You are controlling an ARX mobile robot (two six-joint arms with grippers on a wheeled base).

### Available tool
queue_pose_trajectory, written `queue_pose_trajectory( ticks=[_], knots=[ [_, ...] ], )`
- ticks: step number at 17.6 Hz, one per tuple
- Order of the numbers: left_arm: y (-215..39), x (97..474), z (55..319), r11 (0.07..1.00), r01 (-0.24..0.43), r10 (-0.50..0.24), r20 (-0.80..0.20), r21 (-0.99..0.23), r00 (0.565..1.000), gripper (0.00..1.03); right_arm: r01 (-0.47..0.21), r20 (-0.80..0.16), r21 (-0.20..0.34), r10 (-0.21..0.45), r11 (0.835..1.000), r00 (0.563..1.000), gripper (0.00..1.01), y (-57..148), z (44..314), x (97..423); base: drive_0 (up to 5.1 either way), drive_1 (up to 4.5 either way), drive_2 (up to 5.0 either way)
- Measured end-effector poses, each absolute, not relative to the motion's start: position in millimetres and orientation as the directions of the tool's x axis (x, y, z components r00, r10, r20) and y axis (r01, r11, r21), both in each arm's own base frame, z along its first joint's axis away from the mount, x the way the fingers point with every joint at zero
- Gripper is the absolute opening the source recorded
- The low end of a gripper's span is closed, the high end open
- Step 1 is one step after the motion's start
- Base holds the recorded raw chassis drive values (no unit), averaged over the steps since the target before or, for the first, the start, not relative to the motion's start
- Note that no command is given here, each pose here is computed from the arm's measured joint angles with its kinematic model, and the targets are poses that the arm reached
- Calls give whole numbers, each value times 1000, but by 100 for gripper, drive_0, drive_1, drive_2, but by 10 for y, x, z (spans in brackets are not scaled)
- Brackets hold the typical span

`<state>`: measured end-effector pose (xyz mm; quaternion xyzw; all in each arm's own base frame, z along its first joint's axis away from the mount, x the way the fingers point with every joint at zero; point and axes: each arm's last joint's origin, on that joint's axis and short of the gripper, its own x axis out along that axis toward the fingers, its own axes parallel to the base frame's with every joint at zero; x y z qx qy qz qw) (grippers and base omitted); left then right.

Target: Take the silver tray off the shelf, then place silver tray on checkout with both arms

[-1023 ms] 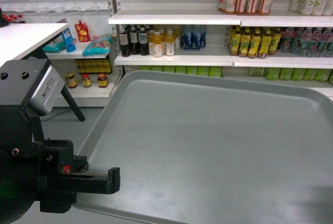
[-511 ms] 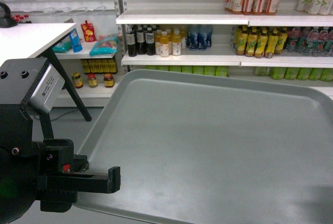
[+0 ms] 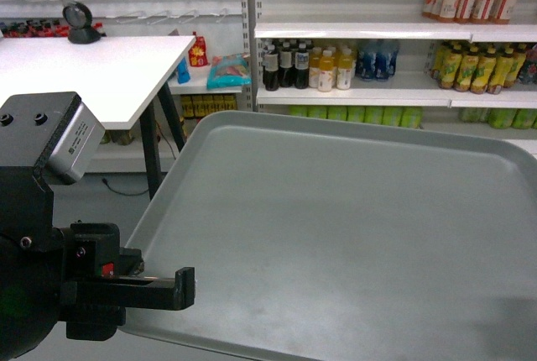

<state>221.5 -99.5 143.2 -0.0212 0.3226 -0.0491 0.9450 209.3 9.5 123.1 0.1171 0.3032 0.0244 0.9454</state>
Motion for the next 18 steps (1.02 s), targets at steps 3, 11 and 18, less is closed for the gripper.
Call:
queue_pose_trajectory(
  ticks=[3, 11, 18],
  knots=[
    [-995, 2214, 1431, 994, 79, -106, -609, -71, 786, 2, 25, -570, 236, 117, 971, 813, 3, 95, 1228, 2092, 12, -417, 441],
    [-995, 2214, 1431, 994, 79, -106, -609, -71, 786, 2, 25, -571, 236, 117, 971, 813, 3, 95, 1227, 2092, 12, -417, 441],
    [-994, 2213, 1430, 994, 79, -106, -610, -71, 785, 2, 26, -572, 236, 117, 971, 812, 3, 95, 1226, 2091, 12, -417, 441]
  ],
)
